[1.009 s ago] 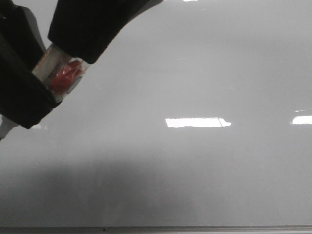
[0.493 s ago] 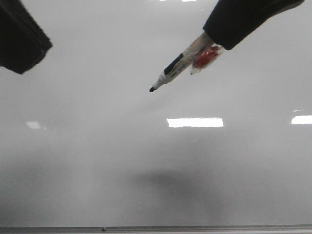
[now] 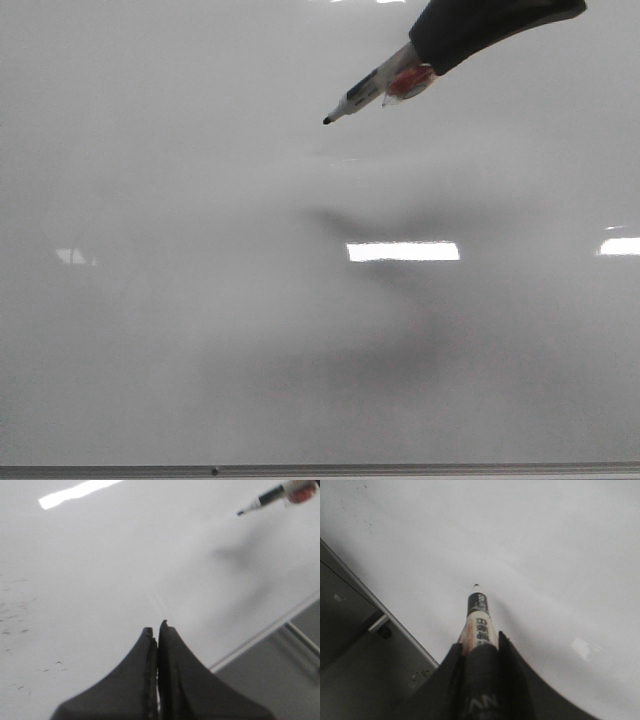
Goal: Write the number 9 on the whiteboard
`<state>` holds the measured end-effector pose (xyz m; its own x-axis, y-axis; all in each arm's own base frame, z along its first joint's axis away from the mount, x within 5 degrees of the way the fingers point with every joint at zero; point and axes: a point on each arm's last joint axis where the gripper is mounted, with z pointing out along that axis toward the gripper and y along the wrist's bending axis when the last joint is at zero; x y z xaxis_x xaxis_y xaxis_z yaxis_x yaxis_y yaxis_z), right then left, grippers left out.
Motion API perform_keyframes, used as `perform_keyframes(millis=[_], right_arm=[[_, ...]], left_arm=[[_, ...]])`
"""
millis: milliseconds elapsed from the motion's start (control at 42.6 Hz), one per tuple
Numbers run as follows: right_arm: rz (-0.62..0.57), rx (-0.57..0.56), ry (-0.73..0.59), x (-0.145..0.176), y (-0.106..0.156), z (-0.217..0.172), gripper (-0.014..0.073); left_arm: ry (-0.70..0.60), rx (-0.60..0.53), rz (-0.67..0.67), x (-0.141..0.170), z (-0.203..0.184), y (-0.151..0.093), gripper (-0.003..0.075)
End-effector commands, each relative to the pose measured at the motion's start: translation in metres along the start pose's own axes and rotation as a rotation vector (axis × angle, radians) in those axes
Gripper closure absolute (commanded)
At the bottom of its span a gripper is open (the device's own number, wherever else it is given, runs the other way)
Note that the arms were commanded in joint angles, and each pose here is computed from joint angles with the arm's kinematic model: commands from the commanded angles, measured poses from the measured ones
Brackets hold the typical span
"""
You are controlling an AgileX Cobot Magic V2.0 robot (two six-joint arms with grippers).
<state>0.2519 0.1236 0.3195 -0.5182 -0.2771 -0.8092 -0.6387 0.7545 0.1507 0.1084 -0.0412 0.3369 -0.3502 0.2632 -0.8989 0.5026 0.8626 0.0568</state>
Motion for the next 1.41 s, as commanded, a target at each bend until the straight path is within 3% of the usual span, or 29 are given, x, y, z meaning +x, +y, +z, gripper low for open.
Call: perform_keyframes(millis=[0,329,516,657,774,1056,1385], right_arm=[[0.006,0.032,-0.103,-0.023,-0.004,-0.003,0.0665],[0.034,0.096,-0.179,-0.054,-0.025,0.025,0.0665],[0.026,0.053,-0.138,-0.062,-0.024,0.059,0.0665],[0.013,-0.011,-0.03,-0.048,-0.022,0.077,0.0665],[0.032,0.001,-0.012,-0.042,-0.031,0.071,0.0665],[0.031,0.071,-0.118,-0.057,-0.041,0.03,0.0665],[0.03,0.09,-0.14,-0.06,-0.042,0.028,0.0665]], left_arm=[[-0.19,-0.12,-0.059,0.003,-0.018,-0.001,0.0739],[-0.253,-0.148,-0.041,0.018,-0.031,-0.01,0.0739],[-0.253,-0.148,-0.041,0.018,-0.031,-0.01,0.0739],[-0.253,-0.148,-0.041,0.018,-0.031,-0.01,0.0739],[-0.253,-0.148,-0.041,0.018,-0.031,-0.01,0.0739],[-0.253,-0.148,-0.041,0.018,-0.031,-0.01,0.0739],[-0.253,-0.148,-0.041,0.018,-0.031,-0.01,0.0739]])
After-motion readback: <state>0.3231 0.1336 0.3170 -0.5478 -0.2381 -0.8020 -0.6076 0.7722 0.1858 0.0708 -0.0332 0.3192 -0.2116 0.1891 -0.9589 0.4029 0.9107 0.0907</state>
